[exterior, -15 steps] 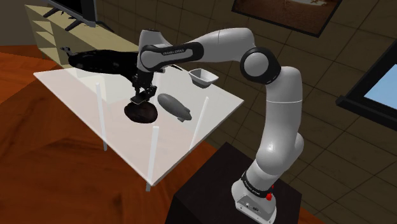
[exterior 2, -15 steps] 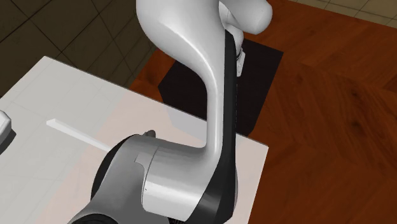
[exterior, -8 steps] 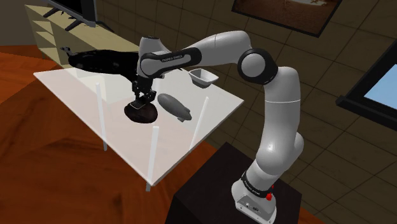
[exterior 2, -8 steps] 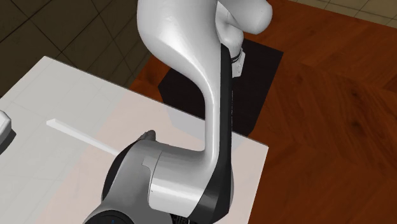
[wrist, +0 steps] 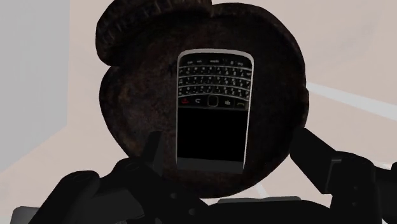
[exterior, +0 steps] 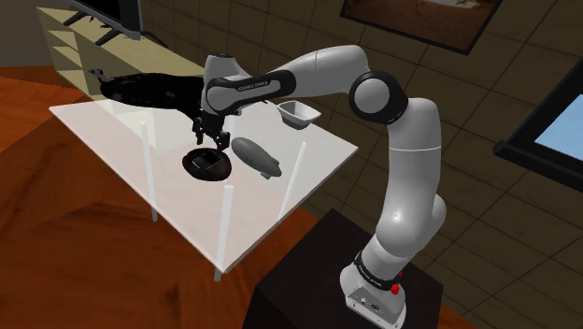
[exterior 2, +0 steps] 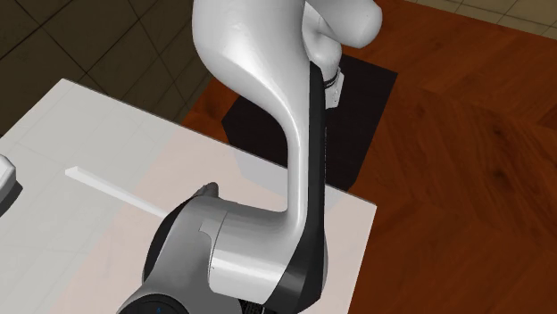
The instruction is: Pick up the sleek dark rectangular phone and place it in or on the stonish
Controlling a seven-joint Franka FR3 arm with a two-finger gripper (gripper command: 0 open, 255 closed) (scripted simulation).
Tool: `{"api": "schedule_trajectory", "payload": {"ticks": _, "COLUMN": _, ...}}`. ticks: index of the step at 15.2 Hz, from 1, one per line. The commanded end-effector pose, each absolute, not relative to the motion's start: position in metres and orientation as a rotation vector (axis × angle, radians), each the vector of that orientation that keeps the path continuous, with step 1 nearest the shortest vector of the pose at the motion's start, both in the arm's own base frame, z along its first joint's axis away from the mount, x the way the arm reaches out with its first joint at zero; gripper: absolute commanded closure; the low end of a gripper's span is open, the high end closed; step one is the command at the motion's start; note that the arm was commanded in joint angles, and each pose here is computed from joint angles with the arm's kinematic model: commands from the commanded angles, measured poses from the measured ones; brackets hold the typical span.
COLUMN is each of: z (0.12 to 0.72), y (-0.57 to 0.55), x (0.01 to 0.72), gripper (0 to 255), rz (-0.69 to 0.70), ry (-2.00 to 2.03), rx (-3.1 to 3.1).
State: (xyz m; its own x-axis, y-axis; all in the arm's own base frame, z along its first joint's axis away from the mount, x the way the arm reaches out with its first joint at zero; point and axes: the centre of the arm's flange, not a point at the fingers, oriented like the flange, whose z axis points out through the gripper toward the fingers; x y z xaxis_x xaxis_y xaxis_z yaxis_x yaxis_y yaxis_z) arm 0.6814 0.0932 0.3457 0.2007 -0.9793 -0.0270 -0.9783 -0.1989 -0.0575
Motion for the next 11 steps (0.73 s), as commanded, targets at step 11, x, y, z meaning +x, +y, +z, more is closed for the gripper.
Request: {"api": "schedule_trajectory", "payload": {"ticks": 11, "z": 0.396, "y": 0.091, "x": 0.679, "gripper": 0, "rz": -0.024, "ry": 1.948, "rx": -2.386}}
